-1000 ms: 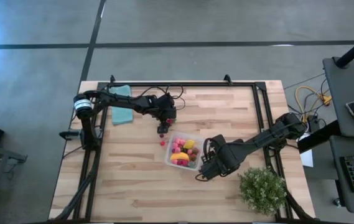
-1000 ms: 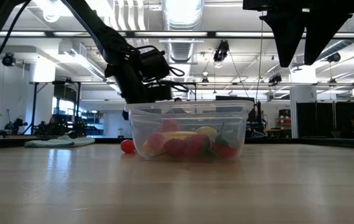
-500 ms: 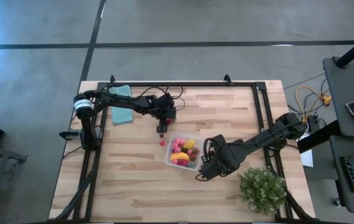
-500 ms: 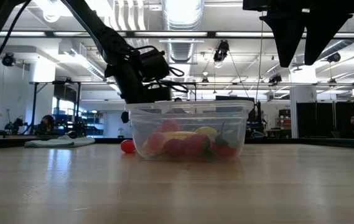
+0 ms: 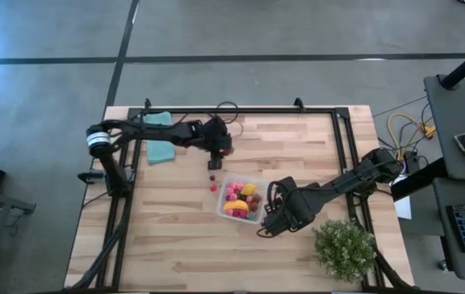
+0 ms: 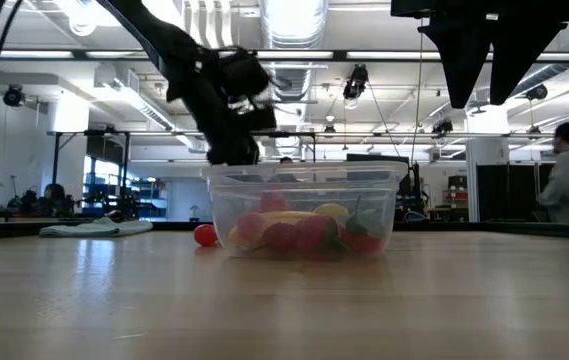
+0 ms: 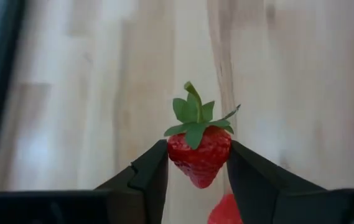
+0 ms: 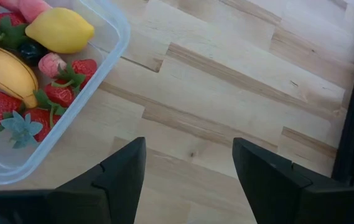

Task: Pick and placing Produce into tupperware
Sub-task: Put the red strawberry into the transparent container

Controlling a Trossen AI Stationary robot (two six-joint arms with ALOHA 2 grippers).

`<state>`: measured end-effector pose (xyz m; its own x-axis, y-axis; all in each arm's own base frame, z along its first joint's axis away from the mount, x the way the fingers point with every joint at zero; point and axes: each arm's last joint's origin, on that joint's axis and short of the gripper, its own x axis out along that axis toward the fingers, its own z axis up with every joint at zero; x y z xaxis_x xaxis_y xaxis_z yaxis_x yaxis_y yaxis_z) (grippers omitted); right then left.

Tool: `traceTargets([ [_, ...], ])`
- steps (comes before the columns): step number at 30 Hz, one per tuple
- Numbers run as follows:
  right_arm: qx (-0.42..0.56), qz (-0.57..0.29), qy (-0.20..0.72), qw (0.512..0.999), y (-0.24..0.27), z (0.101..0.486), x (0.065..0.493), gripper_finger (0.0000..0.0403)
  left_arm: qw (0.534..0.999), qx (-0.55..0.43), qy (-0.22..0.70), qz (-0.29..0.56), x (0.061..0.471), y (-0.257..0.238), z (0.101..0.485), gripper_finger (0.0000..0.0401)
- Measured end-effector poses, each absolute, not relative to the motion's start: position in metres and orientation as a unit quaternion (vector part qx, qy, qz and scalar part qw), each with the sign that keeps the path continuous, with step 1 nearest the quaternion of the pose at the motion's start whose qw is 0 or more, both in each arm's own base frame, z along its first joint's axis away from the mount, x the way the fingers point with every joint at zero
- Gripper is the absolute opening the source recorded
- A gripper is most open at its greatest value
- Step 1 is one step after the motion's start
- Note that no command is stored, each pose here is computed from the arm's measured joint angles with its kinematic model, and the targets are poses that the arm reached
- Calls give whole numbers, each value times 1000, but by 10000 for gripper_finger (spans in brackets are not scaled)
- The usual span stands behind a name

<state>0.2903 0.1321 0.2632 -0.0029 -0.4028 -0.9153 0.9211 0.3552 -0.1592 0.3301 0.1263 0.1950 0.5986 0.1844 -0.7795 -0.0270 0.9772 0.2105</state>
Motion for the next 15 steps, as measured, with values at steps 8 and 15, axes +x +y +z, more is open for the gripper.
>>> traceTargets([
  [8,251,-497,504,660,132,263,290,233,944,-28,316,-91,319,86,257,132],
  [15,242,-491,509,664,132,263,290,233,933,2,319,-167,325,23,260,132],
])
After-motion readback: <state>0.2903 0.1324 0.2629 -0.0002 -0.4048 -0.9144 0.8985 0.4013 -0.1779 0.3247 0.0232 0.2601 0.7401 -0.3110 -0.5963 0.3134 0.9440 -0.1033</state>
